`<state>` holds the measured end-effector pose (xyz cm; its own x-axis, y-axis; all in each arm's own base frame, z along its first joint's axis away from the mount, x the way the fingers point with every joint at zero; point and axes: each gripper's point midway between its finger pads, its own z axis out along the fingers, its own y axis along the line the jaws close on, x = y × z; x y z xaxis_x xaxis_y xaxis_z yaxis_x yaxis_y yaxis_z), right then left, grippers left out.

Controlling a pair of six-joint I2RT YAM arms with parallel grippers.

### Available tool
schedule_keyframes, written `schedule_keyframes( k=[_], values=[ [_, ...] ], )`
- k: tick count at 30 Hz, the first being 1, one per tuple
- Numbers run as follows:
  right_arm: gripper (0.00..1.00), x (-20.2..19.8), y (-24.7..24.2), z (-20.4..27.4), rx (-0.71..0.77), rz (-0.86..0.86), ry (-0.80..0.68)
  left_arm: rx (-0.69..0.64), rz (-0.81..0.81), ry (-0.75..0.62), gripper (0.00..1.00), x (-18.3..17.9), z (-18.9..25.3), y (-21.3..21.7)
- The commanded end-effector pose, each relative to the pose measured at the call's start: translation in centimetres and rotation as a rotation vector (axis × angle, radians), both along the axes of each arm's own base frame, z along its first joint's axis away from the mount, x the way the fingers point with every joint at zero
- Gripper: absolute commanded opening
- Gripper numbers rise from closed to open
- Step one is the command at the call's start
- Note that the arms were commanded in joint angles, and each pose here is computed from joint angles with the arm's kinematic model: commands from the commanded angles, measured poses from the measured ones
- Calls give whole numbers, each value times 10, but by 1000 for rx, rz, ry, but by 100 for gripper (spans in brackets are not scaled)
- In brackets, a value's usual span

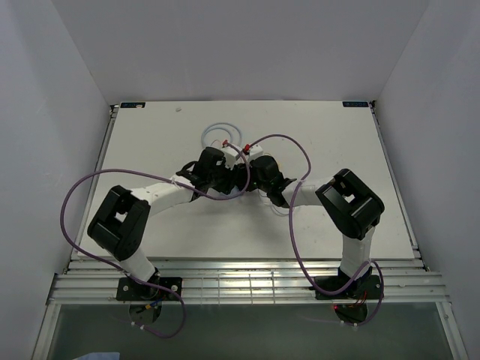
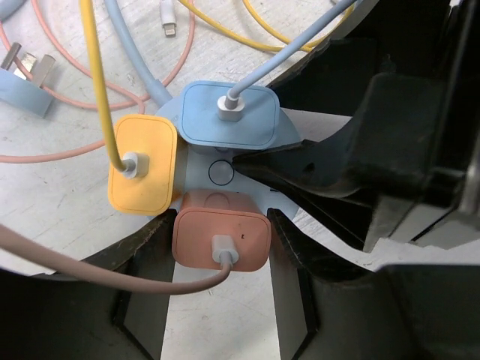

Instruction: Pull the plug off the socket

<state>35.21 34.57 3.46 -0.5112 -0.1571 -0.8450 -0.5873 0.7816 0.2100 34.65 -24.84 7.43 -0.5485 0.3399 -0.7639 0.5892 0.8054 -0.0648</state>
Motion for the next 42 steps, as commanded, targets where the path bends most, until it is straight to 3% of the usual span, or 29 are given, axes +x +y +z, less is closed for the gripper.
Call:
schedule_keyframes(
  k=[1, 9, 12, 21, 29, 33, 38, 42],
  values=[
    [31, -115, -74, -136, -410, 136, 423, -93, -215, -175, 0, -3, 58, -70],
    [29, -118, -73, -139, -414, 155, 431, 5, -134, -217, 0, 0, 48, -60],
    [29, -118, -73, -138, -411, 156, 430, -44, -88, -210, 0, 0, 48, -49],
    [26, -120, -80, -143, -445, 155, 431, -298, 33, 15, 0, 1, 38, -18],
    [25, -121, -83, -145, -461, 159, 434, -340, 89, 42, 0, 4, 41, -2],
    [25, -118, -88, -146, -486, 141, 423, -258, 103, -16, 0, 11, 51, -3],
    [25, -117, -88, -146, -489, 139, 420, -2, 106, -130, 0, 19, 47, -13],
    [25, -117, -88, -147, -490, 141, 419, 43, 72, -145, 0, 15, 45, -29]
  ],
)
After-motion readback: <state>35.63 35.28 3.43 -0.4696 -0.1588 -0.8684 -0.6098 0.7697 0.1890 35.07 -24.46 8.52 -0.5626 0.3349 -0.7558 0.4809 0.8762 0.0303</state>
